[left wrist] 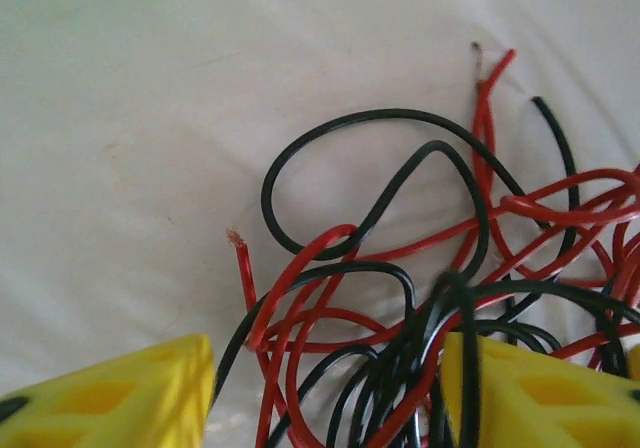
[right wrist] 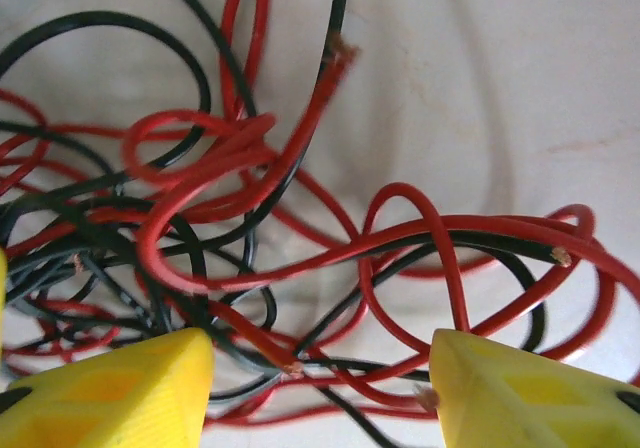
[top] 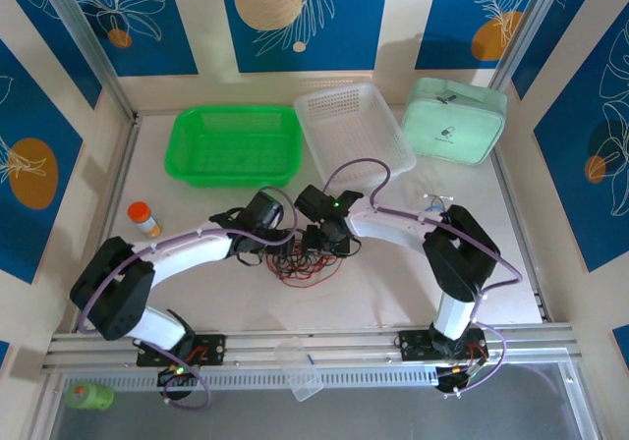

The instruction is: Untangle the cables

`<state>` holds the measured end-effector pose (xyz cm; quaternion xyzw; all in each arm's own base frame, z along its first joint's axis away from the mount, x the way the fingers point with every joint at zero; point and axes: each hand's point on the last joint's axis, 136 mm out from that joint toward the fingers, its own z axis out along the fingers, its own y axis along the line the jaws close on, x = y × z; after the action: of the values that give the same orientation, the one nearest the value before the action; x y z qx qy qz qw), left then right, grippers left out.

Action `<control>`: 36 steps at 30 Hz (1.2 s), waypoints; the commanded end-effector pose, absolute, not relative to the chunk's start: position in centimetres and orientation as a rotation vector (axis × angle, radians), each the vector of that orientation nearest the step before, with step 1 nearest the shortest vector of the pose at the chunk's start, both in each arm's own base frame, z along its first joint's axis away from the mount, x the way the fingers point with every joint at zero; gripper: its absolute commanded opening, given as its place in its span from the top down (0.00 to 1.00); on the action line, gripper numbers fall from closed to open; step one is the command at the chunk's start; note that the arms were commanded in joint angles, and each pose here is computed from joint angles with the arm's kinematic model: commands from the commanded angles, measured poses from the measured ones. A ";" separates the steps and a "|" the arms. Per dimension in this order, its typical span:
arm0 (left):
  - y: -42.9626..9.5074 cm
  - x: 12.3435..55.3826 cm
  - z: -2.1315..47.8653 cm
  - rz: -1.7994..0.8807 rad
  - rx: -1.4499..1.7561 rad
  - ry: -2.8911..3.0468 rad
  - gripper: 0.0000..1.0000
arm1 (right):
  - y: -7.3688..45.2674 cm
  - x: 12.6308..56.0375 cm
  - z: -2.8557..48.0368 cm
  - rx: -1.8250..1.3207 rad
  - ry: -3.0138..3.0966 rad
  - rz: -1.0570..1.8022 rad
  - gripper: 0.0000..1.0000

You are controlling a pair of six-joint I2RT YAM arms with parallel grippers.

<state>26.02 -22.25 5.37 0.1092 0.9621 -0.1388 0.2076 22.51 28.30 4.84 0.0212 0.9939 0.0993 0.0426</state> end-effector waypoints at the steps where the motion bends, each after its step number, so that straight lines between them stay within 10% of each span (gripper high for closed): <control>1: -21.2 25.5 3.0 -0.338 0.256 2.722 0.51 | 28.7 22.3 2.7 0.194 3.059 0.328 0.45; 8: -17.6 24.2 1.1 -0.215 0.127 2.729 0.73 | 25.7 22.7 1.3 0.355 2.994 0.327 0.64; 22: -16.1 24.3 0.2 -0.501 -0.106 2.595 0.60 | 21.7 20.8 -2.1 0.692 2.911 0.737 0.98; 36: -11.5 25.8 10.6 -0.218 -0.034 2.412 0.43 | 16.1 21.7 8.2 0.416 2.792 0.441 0.73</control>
<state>25.79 -13.76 7.67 -0.0329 0.9308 -0.1447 0.3341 22.62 19.04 6.11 0.1742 0.9528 0.2160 0.1232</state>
